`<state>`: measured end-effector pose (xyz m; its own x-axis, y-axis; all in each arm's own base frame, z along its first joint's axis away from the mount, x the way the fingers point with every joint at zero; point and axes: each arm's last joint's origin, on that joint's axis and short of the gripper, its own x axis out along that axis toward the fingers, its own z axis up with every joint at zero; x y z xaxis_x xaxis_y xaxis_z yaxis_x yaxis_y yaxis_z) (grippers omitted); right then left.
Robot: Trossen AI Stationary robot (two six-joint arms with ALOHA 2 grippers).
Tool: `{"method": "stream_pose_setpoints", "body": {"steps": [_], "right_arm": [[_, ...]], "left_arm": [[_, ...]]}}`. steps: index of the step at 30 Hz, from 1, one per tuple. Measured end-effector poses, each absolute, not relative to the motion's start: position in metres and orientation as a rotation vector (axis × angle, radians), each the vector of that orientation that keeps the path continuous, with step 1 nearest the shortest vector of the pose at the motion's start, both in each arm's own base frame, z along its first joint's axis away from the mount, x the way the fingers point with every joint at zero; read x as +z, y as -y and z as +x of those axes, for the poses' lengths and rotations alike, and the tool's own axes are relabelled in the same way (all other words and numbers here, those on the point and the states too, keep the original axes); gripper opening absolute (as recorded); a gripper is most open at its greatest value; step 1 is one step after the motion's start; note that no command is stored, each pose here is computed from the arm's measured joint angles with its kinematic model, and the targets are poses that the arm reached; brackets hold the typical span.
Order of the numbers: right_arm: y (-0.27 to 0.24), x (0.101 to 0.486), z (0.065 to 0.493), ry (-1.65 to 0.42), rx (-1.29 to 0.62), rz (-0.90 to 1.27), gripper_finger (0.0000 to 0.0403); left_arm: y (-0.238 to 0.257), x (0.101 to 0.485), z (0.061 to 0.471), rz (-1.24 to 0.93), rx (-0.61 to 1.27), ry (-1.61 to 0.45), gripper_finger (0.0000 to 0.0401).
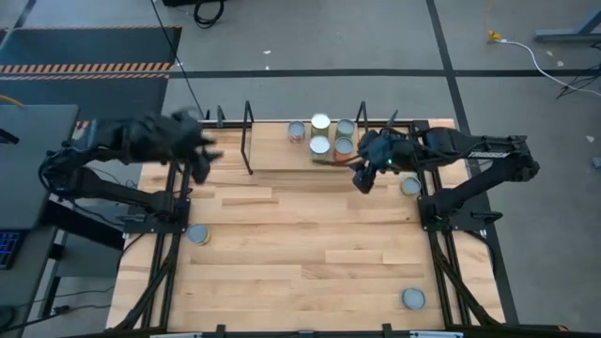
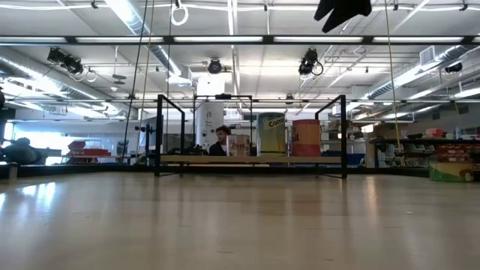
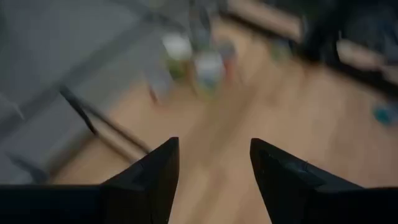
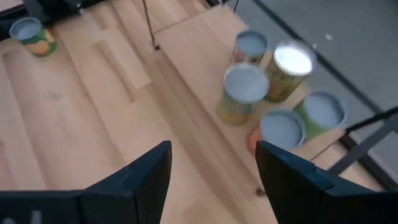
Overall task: Pick and place cans onto a shelf
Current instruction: Put the canned peaches on the shelf
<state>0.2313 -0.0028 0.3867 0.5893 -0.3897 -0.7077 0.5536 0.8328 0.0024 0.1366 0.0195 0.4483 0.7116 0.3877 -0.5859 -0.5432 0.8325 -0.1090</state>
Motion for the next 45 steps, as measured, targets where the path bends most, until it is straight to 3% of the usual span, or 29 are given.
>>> {"method": "stream_pose_setpoints", "body": {"steps": [7,12,19,27,34,45], "right_arm": [[0.018,0.391,0.237,-0.738,-0.488,0.139,0.0240],[0.017,0.391,0.238,-0.753,-0.453,0.073,0.0241],[0.007,0.383,0.238,-0.825,-0.283,0.081,0.0242],[0.002,0.368,0.237,-0.887,-0.273,0.082,0.0242],[0.002,0.366,0.237,-0.888,-0.298,0.132,0.0244],[0.002,0.366,0.237,-0.879,-0.328,0.189,0.0242]], "left_arm": [[0.007,0.401,0.141,-0.495,0.536,-0.966,0.0216],[0.028,0.347,0.157,-0.745,0.511,-1.227,0.0275],[0.049,0.264,0.168,-0.859,0.628,-1.487,0.0344],[0.051,0.211,0.174,-0.811,0.662,-1.685,0.0348],[0.045,0.190,0.181,-0.738,0.761,-1.772,0.0348],[0.044,0.154,0.178,-0.661,0.754,-1.899,0.0348]]}}
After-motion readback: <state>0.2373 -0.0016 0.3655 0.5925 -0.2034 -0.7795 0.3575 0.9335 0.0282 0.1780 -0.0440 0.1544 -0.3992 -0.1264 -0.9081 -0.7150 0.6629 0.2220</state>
